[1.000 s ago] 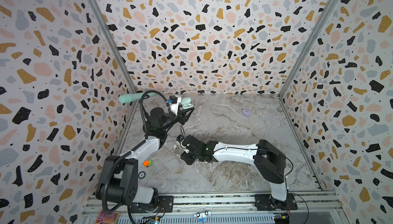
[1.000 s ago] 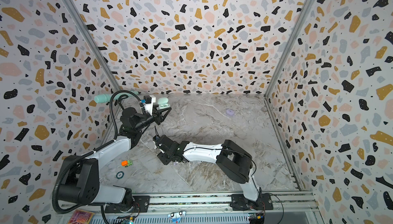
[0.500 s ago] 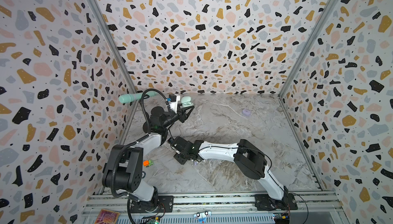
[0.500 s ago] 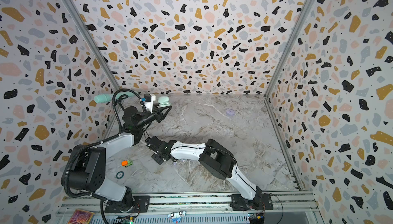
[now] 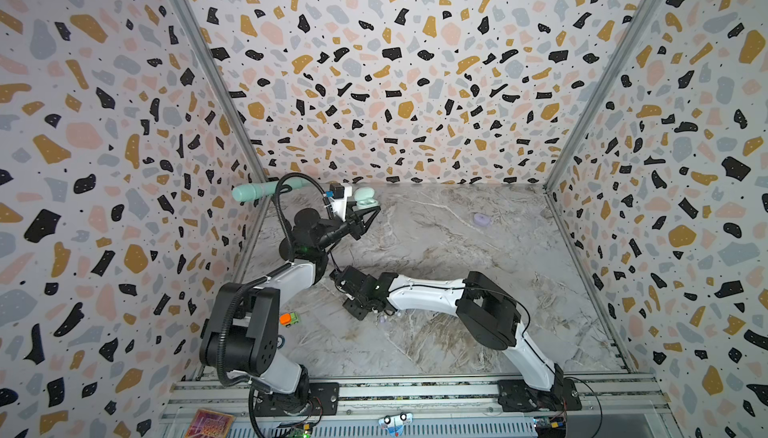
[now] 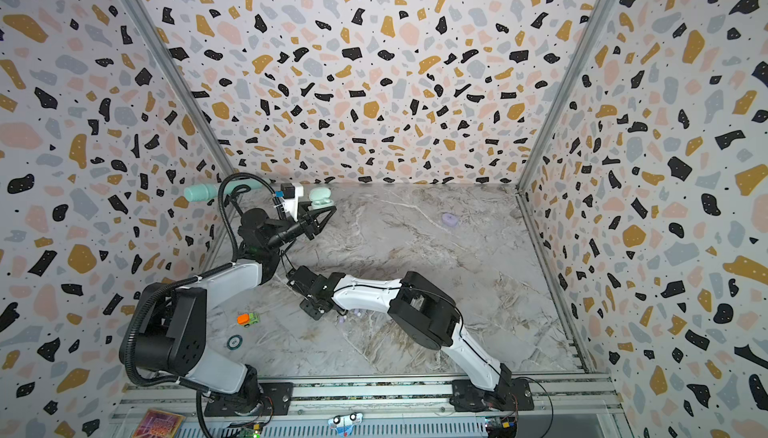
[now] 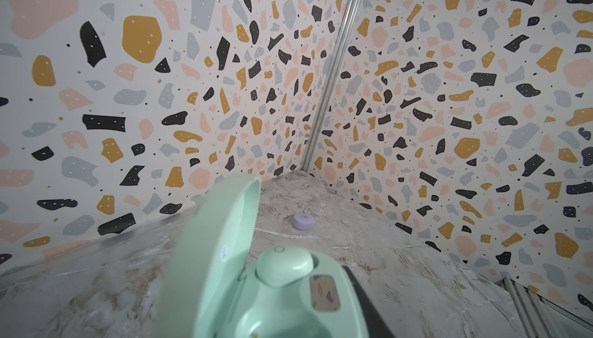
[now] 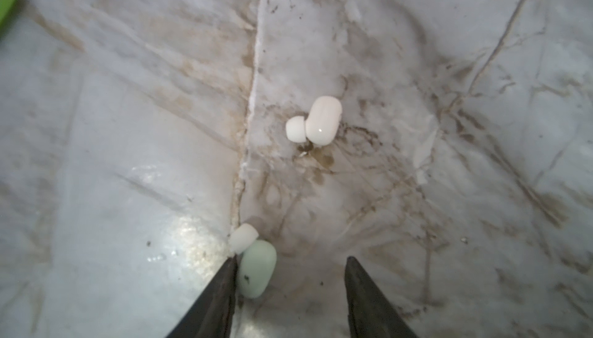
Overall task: Insert the wireless bluetooth earbuds into the charging case
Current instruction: 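Move the right gripper over the second green earbud while the left lifts the case, then lower the open right gripper onto the second pale green earbud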
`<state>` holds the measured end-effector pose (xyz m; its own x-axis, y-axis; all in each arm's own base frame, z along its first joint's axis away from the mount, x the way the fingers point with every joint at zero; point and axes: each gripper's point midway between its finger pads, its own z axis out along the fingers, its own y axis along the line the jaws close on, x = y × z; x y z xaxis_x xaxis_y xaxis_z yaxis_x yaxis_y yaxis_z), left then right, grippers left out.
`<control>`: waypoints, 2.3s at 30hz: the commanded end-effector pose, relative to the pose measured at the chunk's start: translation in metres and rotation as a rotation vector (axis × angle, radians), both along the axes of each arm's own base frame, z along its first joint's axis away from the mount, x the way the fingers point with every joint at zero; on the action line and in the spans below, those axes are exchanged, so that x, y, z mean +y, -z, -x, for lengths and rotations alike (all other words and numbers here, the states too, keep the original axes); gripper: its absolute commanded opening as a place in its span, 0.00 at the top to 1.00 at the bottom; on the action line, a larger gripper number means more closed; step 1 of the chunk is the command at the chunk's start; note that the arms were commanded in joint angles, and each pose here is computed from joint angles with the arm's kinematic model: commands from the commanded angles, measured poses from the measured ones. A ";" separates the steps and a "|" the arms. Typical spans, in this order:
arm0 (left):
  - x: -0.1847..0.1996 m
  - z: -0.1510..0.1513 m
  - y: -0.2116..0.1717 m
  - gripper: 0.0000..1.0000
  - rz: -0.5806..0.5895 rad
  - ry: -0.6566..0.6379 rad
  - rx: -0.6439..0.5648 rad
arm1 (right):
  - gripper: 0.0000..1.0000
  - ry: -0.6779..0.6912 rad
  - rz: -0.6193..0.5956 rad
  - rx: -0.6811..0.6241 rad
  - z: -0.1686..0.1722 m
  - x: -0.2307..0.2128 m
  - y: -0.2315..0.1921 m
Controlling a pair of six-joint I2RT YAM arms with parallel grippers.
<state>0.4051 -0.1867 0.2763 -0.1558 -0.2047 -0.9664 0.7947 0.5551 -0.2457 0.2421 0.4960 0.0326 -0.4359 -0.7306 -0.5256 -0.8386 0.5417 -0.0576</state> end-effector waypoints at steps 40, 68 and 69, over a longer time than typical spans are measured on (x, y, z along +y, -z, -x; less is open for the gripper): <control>0.002 -0.001 -0.025 0.70 0.010 0.007 -0.085 | 0.51 0.113 -0.109 0.123 -0.010 -0.002 -0.059; 0.002 -0.002 -0.020 0.70 0.005 0.004 -0.074 | 0.65 0.139 -0.002 0.244 0.003 0.019 -0.022; 0.002 -0.002 -0.020 0.70 0.006 0.004 -0.073 | 0.65 0.138 0.005 0.244 0.003 0.019 -0.020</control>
<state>0.4070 -0.1851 0.2806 -0.1494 -0.2073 -0.9668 0.7952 0.5559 -0.2421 0.2418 0.5115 0.0361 -0.6471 -0.6590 -0.3833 -0.7442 0.6551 0.1303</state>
